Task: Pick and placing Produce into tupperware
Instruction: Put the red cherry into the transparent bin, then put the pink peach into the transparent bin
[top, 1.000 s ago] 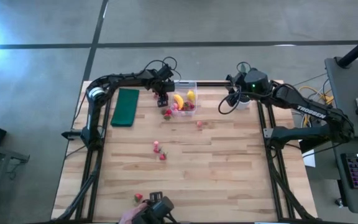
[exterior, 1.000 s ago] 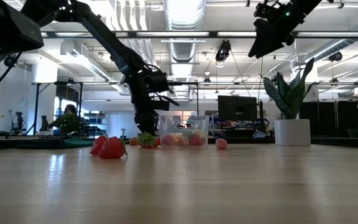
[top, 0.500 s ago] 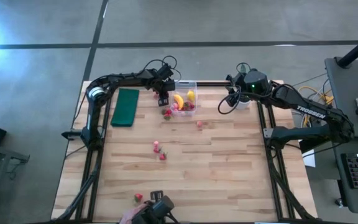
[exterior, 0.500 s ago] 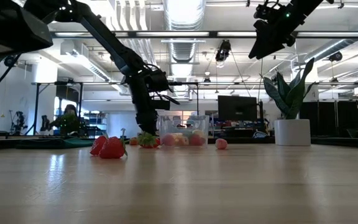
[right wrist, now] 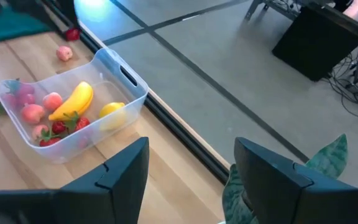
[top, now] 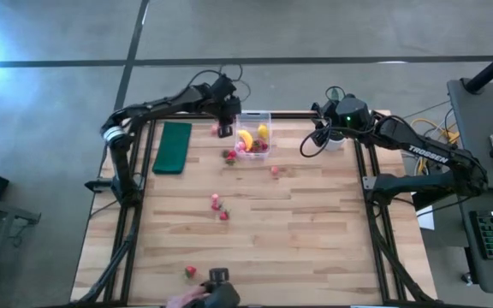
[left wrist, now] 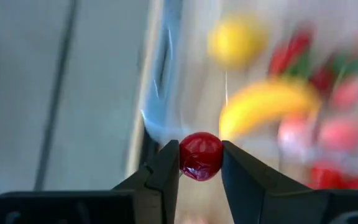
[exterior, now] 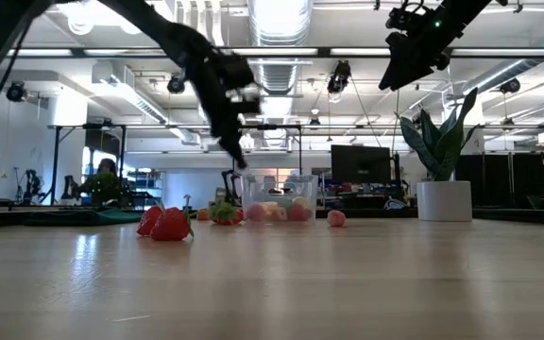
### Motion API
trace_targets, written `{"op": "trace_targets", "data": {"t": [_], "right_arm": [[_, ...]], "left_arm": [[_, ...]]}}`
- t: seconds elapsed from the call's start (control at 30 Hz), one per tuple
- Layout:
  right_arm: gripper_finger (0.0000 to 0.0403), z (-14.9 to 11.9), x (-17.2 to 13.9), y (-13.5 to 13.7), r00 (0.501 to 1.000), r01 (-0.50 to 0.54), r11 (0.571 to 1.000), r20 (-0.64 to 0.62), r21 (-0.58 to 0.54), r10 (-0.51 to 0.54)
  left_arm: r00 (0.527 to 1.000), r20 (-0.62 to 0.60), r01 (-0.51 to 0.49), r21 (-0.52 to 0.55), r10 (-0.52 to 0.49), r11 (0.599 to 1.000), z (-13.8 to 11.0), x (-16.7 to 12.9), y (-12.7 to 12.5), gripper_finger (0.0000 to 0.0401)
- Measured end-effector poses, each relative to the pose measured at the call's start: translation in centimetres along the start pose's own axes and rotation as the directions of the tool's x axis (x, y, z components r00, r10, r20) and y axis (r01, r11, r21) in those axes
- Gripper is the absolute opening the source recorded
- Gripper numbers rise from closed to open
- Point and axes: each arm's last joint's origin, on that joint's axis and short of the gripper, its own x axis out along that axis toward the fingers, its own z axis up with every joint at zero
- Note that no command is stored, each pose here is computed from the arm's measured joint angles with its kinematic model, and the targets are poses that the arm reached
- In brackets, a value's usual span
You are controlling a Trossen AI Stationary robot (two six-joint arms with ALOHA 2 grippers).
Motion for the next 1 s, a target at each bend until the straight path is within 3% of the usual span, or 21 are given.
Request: {"op": "trace_targets", "data": {"t": [0.1, 0.2, 0.27, 0.4, 0.77, 1.0], "right_arm": [[0.0228, 0.0, 0.2, 0.1, 1.000, 0.000, 1.000, -0.002, 0.000, 0.000], [0.0228, 0.1, 0.6, 0.2, 1.000, -0.001, 1.000, -0.007, -0.004, 0.001], [0.0228, 0.1, 0.9, 0.4, 1.000, -0.002, 1.000, -0.011, -0.004, 0.002], [0.0228, 0.0, 1.3, 0.6, 1.000, -0.011, 1.000, -0.029, -0.007, 0.011], [0.0228, 0.0, 1.6, 0.7, 0.999, -0.025, 0.999, -0.036, -0.031, 0.024], [0.0228, -1.3, 5.2, 2.9, 0.957, -0.255, 0.958, -0.179, -0.129, 0.230]], "left_arm": [[0.984, 0.176, -0.001, 0.018, -0.002, 1.000, 1.8, -1.2, 0.0, 0.0087], [0.973, 0.230, 0.003, -0.041, 0.006, 0.999, 2.6, 0.1, -0.2, 0.0087], [0.985, 0.172, 0.008, -0.100, 0.009, 0.995, 2.4, 1.7, -0.5, 0.0088], [0.994, 0.034, -0.095, -0.136, 0.100, 0.986, 2.0, 3.8, -1.1, 0.0116], [0.991, 0.057, -0.111, -0.132, 0.119, 0.985, 2.8, 1.8, -1.4, 0.0238], [0.997, -0.072, -0.033, -0.116, 0.024, 0.993, 1.4, -0.6, -2.2, 0.0246]]}}
